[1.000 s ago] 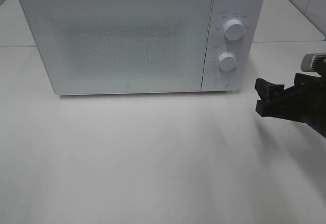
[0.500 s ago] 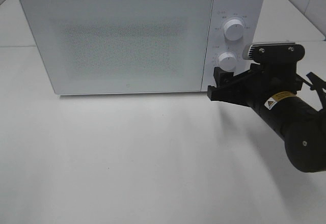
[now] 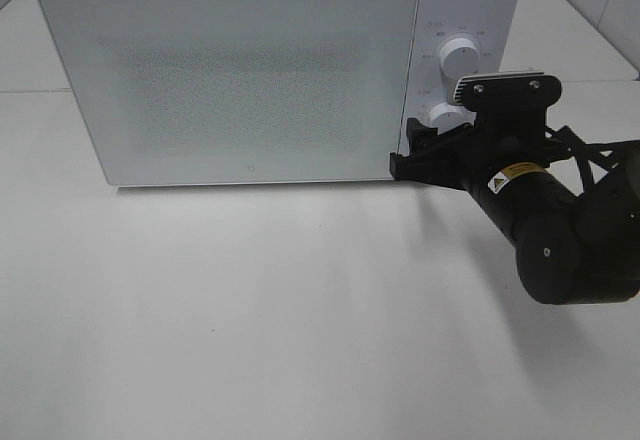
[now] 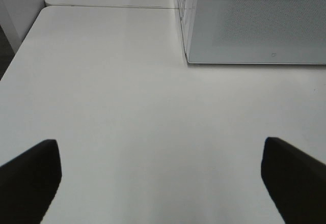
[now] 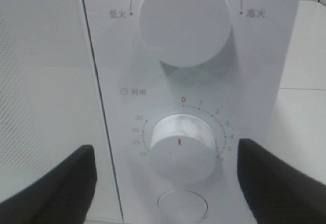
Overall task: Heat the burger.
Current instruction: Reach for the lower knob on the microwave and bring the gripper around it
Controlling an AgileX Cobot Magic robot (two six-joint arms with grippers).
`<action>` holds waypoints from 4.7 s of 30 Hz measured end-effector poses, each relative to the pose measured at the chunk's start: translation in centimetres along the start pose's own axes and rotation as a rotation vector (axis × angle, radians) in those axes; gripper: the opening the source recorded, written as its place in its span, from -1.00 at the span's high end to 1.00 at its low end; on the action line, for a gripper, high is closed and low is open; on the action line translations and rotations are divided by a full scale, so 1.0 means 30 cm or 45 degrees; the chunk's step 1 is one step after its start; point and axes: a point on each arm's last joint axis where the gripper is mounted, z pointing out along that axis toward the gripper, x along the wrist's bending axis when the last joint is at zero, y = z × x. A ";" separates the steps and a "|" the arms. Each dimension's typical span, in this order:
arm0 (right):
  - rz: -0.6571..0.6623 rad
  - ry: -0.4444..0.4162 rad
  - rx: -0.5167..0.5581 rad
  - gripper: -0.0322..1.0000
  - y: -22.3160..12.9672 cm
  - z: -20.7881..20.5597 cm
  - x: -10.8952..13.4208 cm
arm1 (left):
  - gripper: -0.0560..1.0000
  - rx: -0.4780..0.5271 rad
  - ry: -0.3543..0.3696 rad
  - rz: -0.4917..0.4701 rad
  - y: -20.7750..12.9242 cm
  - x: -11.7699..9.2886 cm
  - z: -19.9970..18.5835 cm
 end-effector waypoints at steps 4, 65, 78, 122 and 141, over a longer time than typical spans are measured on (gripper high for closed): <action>-0.029 -0.022 -0.007 -0.54 0.002 0.017 0.000 | -0.98 0.000 0.000 0.000 0.000 0.000 0.000; 0.017 -0.077 -0.005 -0.03 -0.017 0.070 -0.011 | -0.98 0.000 0.000 0.000 0.000 0.000 0.000; 0.077 -0.070 -0.005 0.06 -0.017 0.069 -0.009 | -0.98 0.000 0.001 0.001 0.000 0.000 0.000; 2.518 -0.015 -0.051 0.05 -0.019 0.066 -0.008 | -0.98 0.000 0.001 -0.001 0.000 0.000 0.000; 2.529 -0.028 -0.032 -0.24 -0.024 0.066 -0.006 | -0.98 0.000 0.001 -0.002 0.000 0.000 0.000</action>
